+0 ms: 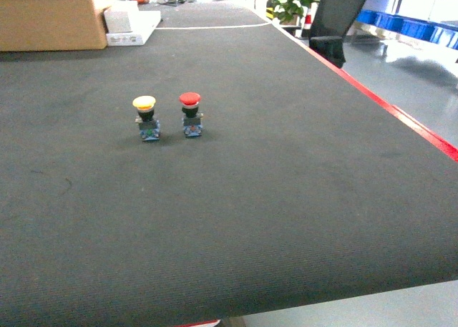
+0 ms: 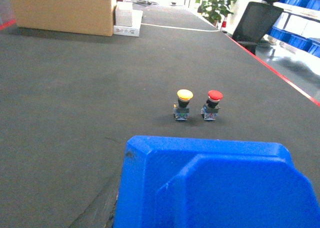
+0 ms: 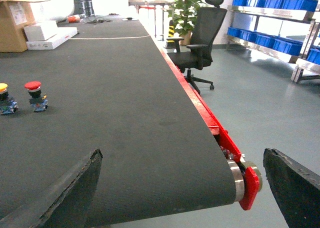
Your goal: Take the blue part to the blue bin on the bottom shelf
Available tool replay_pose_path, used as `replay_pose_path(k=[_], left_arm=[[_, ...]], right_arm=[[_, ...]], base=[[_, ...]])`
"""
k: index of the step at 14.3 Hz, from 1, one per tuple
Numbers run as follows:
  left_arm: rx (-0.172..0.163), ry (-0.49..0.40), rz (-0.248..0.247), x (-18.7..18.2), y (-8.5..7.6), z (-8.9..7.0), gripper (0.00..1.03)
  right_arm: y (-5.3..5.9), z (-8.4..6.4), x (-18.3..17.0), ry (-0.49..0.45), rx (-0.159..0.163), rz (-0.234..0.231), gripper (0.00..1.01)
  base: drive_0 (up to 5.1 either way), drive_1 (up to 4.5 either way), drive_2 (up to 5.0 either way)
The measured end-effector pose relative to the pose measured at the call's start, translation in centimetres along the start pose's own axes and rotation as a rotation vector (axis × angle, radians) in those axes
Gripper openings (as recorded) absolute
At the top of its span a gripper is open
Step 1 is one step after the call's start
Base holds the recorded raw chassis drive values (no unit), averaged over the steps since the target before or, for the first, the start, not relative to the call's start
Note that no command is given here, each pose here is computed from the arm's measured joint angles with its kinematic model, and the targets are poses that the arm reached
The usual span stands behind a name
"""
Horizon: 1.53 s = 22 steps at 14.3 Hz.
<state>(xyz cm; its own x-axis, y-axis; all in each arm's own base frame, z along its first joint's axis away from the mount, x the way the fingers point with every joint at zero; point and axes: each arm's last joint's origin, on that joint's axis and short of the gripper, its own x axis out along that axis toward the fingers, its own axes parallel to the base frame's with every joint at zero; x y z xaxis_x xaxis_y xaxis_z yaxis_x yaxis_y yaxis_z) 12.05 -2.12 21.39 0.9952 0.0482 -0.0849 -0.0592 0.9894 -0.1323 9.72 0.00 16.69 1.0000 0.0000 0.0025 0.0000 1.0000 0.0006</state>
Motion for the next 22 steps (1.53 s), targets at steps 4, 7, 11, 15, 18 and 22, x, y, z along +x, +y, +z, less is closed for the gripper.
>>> replay_pose_path(k=[4,7,11,15,18,22], left_arm=[[0.0,0.0,0.0,0.0,0.0,0.0,0.46],[0.0,0.0,0.0,0.0,0.0,0.0,0.46],[0.0,0.0,0.0,0.0,0.0,0.0,0.46],[0.0,0.0,0.0,0.0,0.0,0.0,0.45],[0.0,0.0,0.0,0.0,0.0,0.0,0.45],[0.0,0.0,0.0,0.0,0.0,0.0,0.45]], right_arm=[[0.0,0.0,0.0,0.0,0.0,0.0,0.98],[0.0,0.0,0.0,0.0,0.0,0.0,0.98],[0.0,0.0,0.0,0.0,0.0,0.0,0.98],[0.0,0.0,0.0,0.0,0.0,0.0,0.98],[0.0,0.0,0.0,0.0,0.0,0.0,0.98],[0.0,0.0,0.0,0.0,0.0,0.0,0.98]], base=[[-1.7,-1.67,-1.7],[-1.5,-1.53,-1.5],[-1.6,-1.63,-1.6],[-1.6,-1.62,-1.6],[-1.6,-1.56,-1.6],[-1.6,-1.61,-1.6]])
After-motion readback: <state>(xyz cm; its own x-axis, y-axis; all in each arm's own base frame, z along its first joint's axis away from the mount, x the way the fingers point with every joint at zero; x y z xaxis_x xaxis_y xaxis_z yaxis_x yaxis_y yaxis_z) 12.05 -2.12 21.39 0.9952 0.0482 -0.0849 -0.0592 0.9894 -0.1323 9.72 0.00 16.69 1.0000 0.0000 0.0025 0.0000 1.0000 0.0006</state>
